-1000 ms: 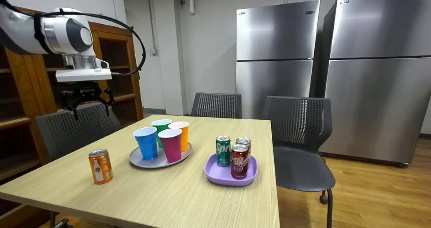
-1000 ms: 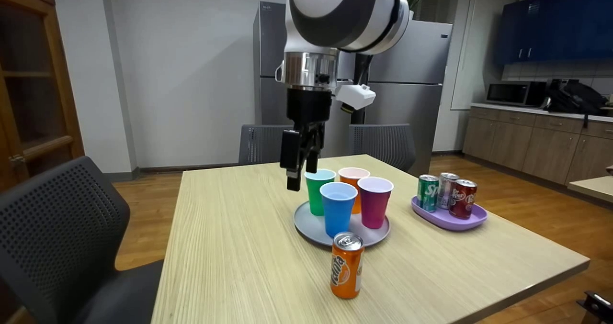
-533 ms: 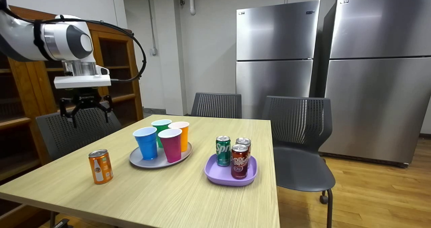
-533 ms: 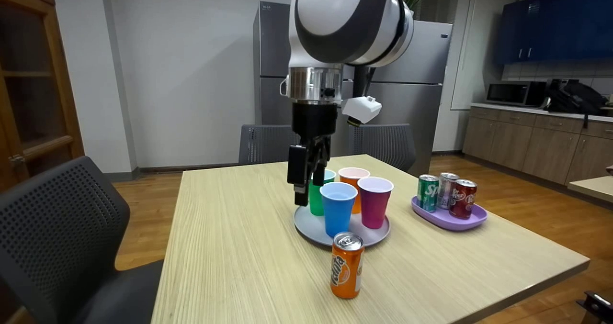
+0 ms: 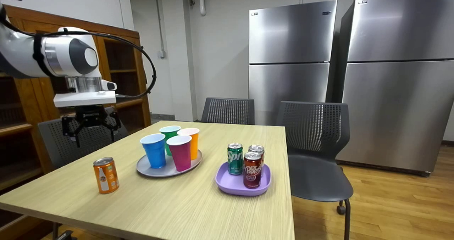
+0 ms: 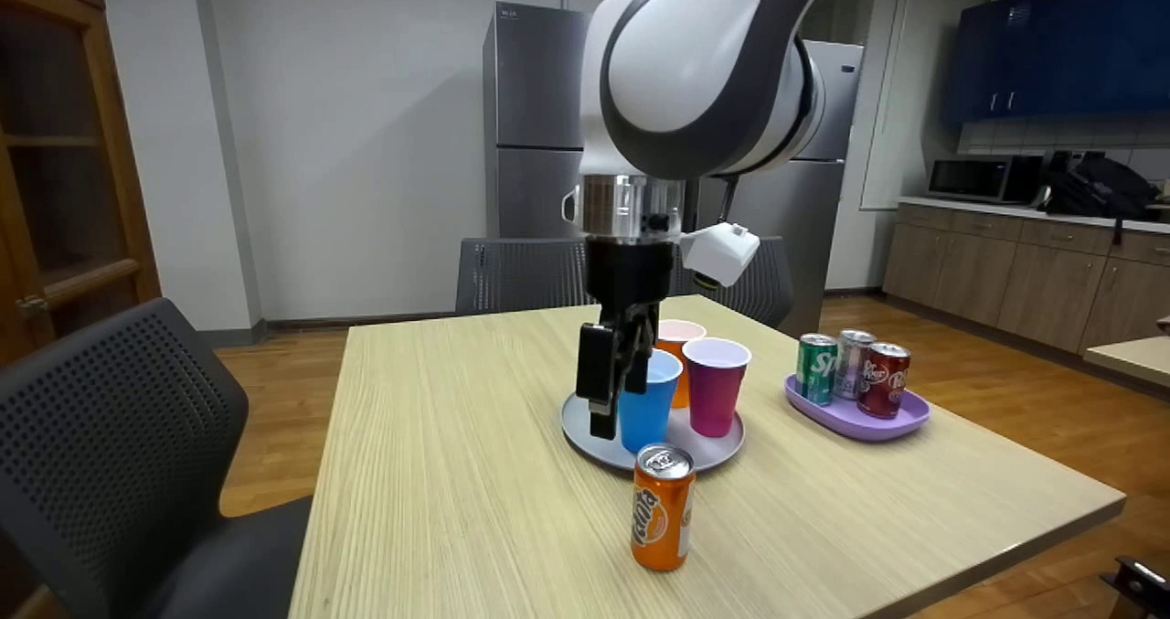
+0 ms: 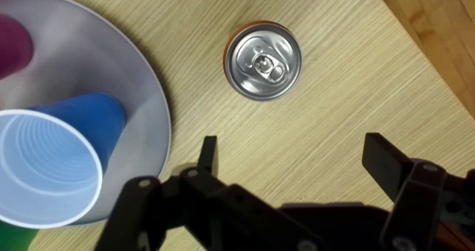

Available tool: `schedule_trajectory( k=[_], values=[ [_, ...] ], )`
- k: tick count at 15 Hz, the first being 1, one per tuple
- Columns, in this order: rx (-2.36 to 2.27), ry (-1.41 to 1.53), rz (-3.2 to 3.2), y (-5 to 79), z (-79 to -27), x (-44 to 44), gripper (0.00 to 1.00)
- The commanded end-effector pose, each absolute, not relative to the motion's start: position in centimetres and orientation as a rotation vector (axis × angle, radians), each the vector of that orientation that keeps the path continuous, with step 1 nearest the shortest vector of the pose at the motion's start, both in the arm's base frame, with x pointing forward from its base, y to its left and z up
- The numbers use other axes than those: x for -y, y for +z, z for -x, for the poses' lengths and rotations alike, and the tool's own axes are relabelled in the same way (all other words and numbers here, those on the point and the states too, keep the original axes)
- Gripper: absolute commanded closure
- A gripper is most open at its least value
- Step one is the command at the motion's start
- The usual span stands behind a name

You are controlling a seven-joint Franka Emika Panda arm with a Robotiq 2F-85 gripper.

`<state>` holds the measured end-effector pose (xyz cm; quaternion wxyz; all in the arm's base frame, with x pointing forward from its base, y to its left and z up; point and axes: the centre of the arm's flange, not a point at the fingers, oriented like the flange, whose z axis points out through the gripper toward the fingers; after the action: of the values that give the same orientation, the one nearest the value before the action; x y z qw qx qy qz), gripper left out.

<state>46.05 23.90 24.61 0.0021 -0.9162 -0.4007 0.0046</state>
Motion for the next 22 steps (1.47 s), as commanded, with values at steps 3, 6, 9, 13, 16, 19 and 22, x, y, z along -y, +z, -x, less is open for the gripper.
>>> schedule_trajectory(
  k=[3, 6, 9, 13, 16, 19, 22],
  values=[
    [1.129, 0.003, 2.941, 22.0, -45.2, -21.9, 0.0],
    [1.081, 0.02, 2.956, 20.6, -45.7, -21.1, 0.0],
    [1.058, 0.046, 2.957, 19.3, -45.9, -20.8, 0.0],
    [1.052, 0.093, 2.95, 18.0, -45.6, -20.7, 0.0],
    [1.044, 0.117, 2.949, 17.3, -45.4, -20.6, 0.0],
    [1.04, 0.132, 2.95, 17.0, -45.3, -20.5, 0.0],
    [1.037, 0.139, 2.951, 16.9, -45.3, -20.4, 0.0]
  ],
)
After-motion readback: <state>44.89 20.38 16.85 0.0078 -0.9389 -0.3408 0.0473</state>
